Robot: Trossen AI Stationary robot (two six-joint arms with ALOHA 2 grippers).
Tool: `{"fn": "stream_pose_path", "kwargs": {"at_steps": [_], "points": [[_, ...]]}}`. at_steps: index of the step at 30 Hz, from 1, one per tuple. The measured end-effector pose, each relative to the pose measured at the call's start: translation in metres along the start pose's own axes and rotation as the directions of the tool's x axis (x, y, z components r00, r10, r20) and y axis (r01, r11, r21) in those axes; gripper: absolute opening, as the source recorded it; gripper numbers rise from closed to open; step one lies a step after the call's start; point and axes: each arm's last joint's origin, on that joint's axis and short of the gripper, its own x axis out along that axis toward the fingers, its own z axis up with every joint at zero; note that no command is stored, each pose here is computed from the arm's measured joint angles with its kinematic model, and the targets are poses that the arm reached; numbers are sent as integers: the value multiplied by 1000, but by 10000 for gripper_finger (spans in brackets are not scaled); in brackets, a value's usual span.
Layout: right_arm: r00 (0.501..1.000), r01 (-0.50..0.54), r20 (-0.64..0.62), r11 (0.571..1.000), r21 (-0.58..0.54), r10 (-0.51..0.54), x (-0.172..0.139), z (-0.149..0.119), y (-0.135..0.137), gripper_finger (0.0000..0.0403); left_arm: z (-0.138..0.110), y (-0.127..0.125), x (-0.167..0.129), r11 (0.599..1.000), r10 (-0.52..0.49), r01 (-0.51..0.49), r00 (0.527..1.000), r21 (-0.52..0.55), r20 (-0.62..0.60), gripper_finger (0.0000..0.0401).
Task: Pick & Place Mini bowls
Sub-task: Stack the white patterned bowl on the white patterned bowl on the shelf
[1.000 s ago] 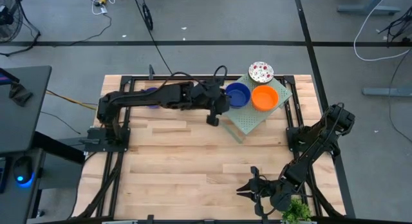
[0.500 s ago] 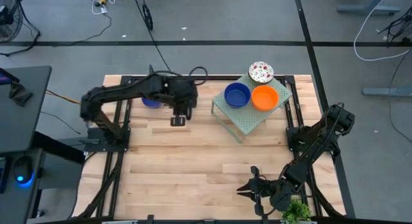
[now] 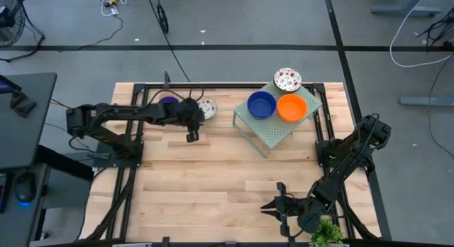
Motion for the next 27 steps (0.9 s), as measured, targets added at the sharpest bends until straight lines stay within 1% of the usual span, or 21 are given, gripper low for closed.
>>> {"fn": "stream_pose_path", "kwargs": {"at_steps": [3, 6, 8, 10, 13, 15, 17, 21, 27], "points": [[1000, 11, 12, 1000, -11, -11, 1, 1, -1, 58, -11, 1, 10, 999, 31, -34, 996, 36, 86, 120], [1000, 16, 18, 1000, -17, -16, 3, 3, -3, 58, -18, 1, 14, 995, 46, -56, 992, 79, 121, 156], [1000, 20, 19, 1000, -17, -20, 4, 4, -3, 58, -19, 1, 16, 994, 49, -61, 990, 91, 130, 181], [1000, 23, 19, 1000, -16, -23, 4, 5, -4, 58, -21, 1, 19, 991, 57, -70, 992, 111, 109, 200], [1000, 26, 16, 999, -19, -25, 4, 4, -4, 58, -24, 1, 25, 989, 78, -88, 993, 120, 83, 209], [1000, 25, 16, 1000, -18, -25, 4, 4, -4, 58, -26, 0, 30, 987, 74, -82, 995, 138, 62, 203], [1000, 25, 16, 1000, -19, -25, 4, 4, -4, 58, -27, -1, 36, 986, 84, -90, 995, 140, 47, 188], [1000, 27, 13, 999, -21, -27, 4, 4, -5, 58, -28, 0, 43, 983, 119, -123, 992, 134, 38, 151], [1000, 28, 10, 999, -20, -28, 4, 4, -5, 58, -28, 2, 46, 982, 128, -133, 991, 132, 46, 92]]}}
